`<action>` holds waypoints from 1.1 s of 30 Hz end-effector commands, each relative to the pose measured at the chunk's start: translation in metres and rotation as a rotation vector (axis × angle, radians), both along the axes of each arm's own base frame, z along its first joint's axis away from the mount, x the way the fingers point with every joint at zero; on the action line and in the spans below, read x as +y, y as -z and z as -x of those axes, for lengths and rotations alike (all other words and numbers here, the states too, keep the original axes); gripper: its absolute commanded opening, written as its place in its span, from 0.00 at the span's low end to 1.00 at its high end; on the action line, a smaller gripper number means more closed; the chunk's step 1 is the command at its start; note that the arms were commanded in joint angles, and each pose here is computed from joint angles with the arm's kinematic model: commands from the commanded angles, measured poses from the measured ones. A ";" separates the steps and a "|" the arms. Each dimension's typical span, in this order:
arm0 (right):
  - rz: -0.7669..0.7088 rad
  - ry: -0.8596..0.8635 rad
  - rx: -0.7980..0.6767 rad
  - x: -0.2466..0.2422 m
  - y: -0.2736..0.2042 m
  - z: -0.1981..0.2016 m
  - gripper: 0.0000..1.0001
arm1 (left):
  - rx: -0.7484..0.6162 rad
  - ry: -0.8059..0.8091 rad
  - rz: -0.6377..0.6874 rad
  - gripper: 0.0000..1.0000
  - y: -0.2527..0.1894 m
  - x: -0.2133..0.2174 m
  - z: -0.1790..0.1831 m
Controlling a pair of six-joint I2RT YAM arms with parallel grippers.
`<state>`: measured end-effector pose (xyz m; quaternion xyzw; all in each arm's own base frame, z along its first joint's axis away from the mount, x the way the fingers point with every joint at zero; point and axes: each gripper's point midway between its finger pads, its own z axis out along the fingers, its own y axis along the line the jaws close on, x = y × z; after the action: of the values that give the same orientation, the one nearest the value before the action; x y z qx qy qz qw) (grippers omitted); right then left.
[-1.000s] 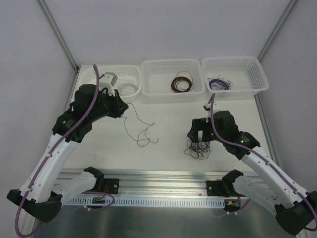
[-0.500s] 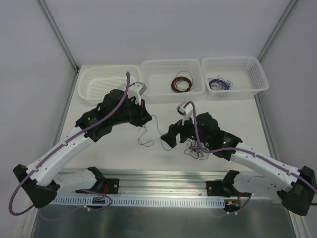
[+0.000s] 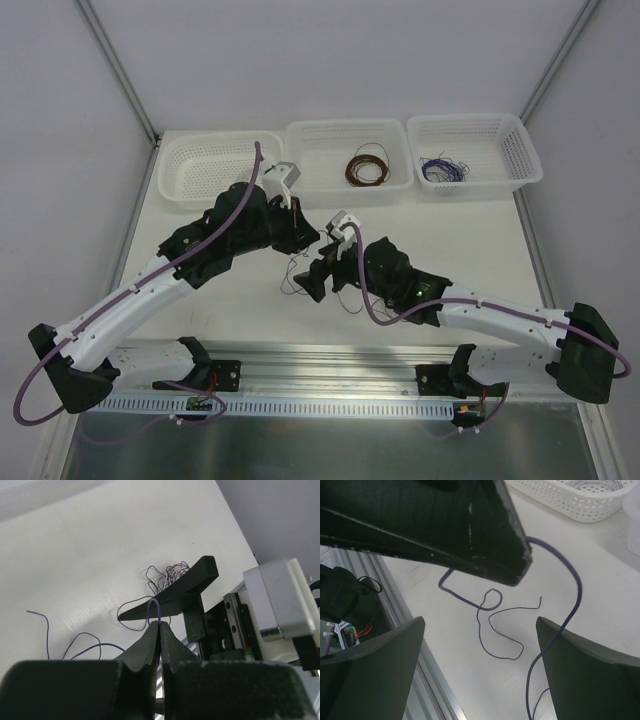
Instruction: Untangle the cables
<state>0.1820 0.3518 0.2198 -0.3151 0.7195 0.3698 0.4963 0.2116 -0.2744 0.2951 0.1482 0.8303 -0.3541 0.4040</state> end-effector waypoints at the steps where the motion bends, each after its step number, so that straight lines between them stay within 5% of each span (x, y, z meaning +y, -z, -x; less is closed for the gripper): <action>1: -0.115 0.063 -0.092 0.014 -0.035 -0.010 0.97 | -0.030 -0.034 0.137 0.00 -0.040 -0.012 -0.003; 6: -0.161 0.116 -0.116 0.020 -0.043 -0.016 0.87 | 0.013 -0.056 0.185 0.00 -0.042 -0.021 0.001; 9: -0.177 0.161 -0.125 0.019 -0.043 -0.022 0.73 | 0.030 -0.079 0.216 0.00 -0.044 -0.021 0.000; 19: -0.157 0.235 -0.141 0.005 -0.035 -0.029 0.04 | 0.001 -0.145 0.241 0.00 -0.050 -0.011 -0.007; 22: -0.130 0.244 -0.146 -0.003 -0.032 -0.028 0.01 | -0.037 -0.162 0.230 0.01 -0.054 -0.005 -0.009; 26: -0.078 0.248 -0.160 -0.014 -0.034 -0.027 0.01 | -0.129 -0.161 0.216 0.28 -0.073 0.004 -0.011; 30: -0.048 0.282 -0.186 -0.031 -0.055 -0.034 0.01 | -0.258 -0.175 0.200 0.70 -0.103 0.025 -0.010; 33: -0.013 0.309 -0.192 -0.045 -0.069 -0.045 0.01 | -0.349 -0.227 0.168 0.85 -0.119 0.048 -0.012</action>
<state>0.2135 0.3234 0.2453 -0.2492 0.7189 0.2750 0.5877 0.2224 -0.2565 0.3639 0.0762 0.7747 -0.3665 0.5096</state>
